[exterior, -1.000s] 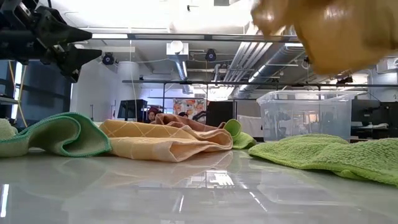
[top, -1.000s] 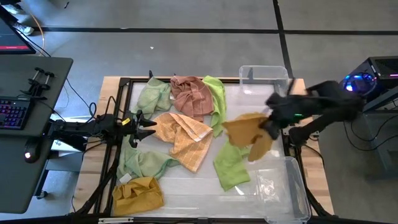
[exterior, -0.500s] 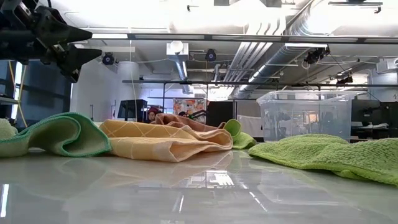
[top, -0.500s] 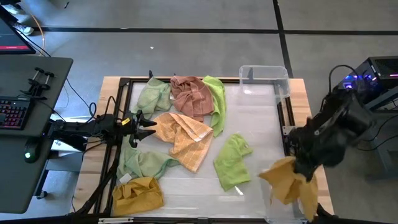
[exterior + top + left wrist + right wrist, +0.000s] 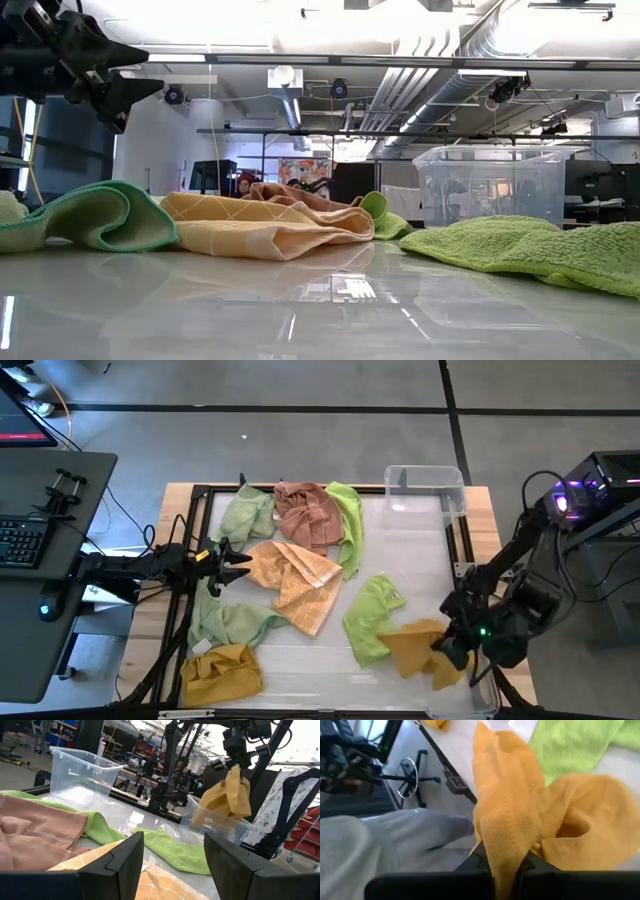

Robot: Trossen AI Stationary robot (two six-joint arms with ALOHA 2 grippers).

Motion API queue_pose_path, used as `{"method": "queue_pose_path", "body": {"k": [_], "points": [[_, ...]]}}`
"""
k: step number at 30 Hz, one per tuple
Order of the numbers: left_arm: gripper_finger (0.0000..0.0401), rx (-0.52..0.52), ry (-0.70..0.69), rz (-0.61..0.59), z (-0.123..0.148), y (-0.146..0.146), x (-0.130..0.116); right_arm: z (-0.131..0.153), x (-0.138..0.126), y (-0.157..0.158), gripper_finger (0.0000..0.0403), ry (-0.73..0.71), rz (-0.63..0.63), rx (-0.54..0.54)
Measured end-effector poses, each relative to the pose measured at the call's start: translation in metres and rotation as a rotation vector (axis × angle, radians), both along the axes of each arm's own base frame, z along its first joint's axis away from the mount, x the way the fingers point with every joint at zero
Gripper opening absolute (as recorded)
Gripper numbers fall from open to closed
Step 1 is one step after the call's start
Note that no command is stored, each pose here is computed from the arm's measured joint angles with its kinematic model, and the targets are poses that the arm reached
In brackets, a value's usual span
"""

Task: Sort towels by color in basket
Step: Put the right mustard yellow towel into the bottom transparent bin, then put the bottom green towel into the top transparent bin

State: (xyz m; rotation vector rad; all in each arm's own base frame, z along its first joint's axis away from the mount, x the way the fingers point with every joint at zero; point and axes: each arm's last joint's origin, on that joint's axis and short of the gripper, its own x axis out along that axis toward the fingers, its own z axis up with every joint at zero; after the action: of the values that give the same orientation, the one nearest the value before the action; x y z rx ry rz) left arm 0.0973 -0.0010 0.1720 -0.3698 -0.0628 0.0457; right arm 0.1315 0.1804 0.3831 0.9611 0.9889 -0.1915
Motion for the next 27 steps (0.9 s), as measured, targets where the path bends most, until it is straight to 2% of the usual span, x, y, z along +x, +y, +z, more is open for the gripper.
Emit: {"method": "queue_pose_path", "body": {"k": [4, 9, 12, 15, 22, 27], "points": [[0.0195, 0.001, 0.000, 0.000, 0.000, 0.000, 0.000, -0.011, -0.012, 0.008, 0.0003, 0.089, 0.065, 0.015], [0.0195, 0.000, -0.001, 0.000, 0.000, 0.000, 0.000, -0.030, -0.029, 0.010, 0.0011, 0.282, -0.025, 0.023], [0.0195, 0.000, -0.001, 0.000, 0.000, 0.000, 0.000, -0.041, -0.036, 0.009, 0.0034, 0.449, -0.030, 0.031], [0.0195, 0.001, 0.000, 0.000, 0.000, 0.000, 0.000, -0.045, -0.039, 0.009, 0.0071, 0.540, 0.000, 0.039], [0.0195, 0.000, 0.000, 0.000, 0.000, 0.000, 0.000, -0.034, -0.045, -0.003, 0.0171, 0.548, 0.020, 0.103], [0.0195, 0.000, 0.000, 0.000, 0.000, 0.000, 0.000, -0.017, -0.054, -0.023, 0.0193, 0.494, -0.047, 0.233]]}}
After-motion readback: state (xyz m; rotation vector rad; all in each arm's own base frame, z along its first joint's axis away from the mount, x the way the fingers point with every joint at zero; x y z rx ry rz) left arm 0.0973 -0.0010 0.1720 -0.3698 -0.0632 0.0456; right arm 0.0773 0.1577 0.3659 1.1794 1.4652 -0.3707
